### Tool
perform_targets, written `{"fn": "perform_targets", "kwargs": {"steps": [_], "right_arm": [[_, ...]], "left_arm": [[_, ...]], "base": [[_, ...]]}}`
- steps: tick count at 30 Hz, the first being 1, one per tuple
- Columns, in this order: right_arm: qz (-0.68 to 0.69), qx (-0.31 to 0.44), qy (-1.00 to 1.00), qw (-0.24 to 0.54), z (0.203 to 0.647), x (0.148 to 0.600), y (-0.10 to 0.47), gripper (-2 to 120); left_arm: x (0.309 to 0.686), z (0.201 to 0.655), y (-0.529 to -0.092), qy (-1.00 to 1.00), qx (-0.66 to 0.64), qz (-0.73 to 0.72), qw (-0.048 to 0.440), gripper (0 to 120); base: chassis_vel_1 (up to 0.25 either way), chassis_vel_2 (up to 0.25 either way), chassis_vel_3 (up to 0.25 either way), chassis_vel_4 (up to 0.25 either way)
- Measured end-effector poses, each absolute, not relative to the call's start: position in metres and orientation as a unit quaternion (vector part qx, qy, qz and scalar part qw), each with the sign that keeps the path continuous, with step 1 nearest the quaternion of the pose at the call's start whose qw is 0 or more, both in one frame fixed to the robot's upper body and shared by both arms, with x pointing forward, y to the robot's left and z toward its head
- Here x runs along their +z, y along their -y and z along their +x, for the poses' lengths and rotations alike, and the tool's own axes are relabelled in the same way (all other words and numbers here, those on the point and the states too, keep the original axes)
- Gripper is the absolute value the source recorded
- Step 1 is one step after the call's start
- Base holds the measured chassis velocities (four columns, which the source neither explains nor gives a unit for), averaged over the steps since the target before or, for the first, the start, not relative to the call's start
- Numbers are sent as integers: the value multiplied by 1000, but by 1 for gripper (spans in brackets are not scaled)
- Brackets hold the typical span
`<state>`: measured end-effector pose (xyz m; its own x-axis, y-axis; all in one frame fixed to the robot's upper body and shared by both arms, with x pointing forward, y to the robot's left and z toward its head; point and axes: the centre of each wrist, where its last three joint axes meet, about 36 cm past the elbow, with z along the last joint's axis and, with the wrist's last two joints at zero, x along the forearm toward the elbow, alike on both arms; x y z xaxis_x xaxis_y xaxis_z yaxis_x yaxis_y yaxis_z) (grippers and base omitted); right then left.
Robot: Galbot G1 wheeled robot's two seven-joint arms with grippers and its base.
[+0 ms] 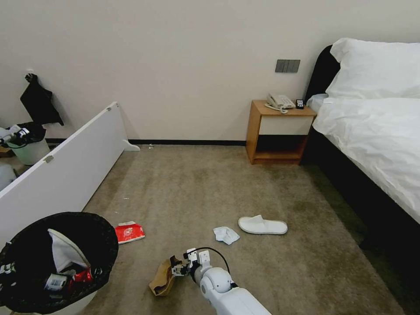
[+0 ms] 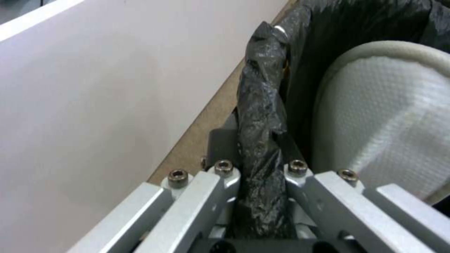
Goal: Pick up the trash bin, then pick up the garbage from the floor and place it into the trash bin.
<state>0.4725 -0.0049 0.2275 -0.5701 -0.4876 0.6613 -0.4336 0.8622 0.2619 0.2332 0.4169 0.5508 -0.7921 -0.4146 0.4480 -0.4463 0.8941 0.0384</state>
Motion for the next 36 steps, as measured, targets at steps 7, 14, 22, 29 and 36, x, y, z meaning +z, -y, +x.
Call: {"fn": "perform_targets", "kwargs": {"steps": [7, 14, 22, 29, 36], "right_arm": [[251, -58, 882, 395, 475, 226, 8, 100], [239, -70, 881, 403, 479, 221, 16, 100], [230, -84, 879, 410, 485, 214, 24, 98], [223, -93, 880, 409, 496, 214, 30, 78], [219, -103, 878, 414, 498, 212, 35, 53]], "left_arm": [[552, 234, -417, 947, 34, 226, 226, 4], [551, 236, -416, 947, 35, 225, 227, 4], [550, 236, -416, 947, 35, 225, 227, 4], [550, 235, -415, 946, 36, 227, 228, 4], [550, 235, -414, 946, 36, 227, 228, 4]], "base": [[0, 0, 0, 0], [0, 0, 0, 0], [0, 0, 0, 0], [0, 0, 0, 0], [0, 0, 0, 0]]}}
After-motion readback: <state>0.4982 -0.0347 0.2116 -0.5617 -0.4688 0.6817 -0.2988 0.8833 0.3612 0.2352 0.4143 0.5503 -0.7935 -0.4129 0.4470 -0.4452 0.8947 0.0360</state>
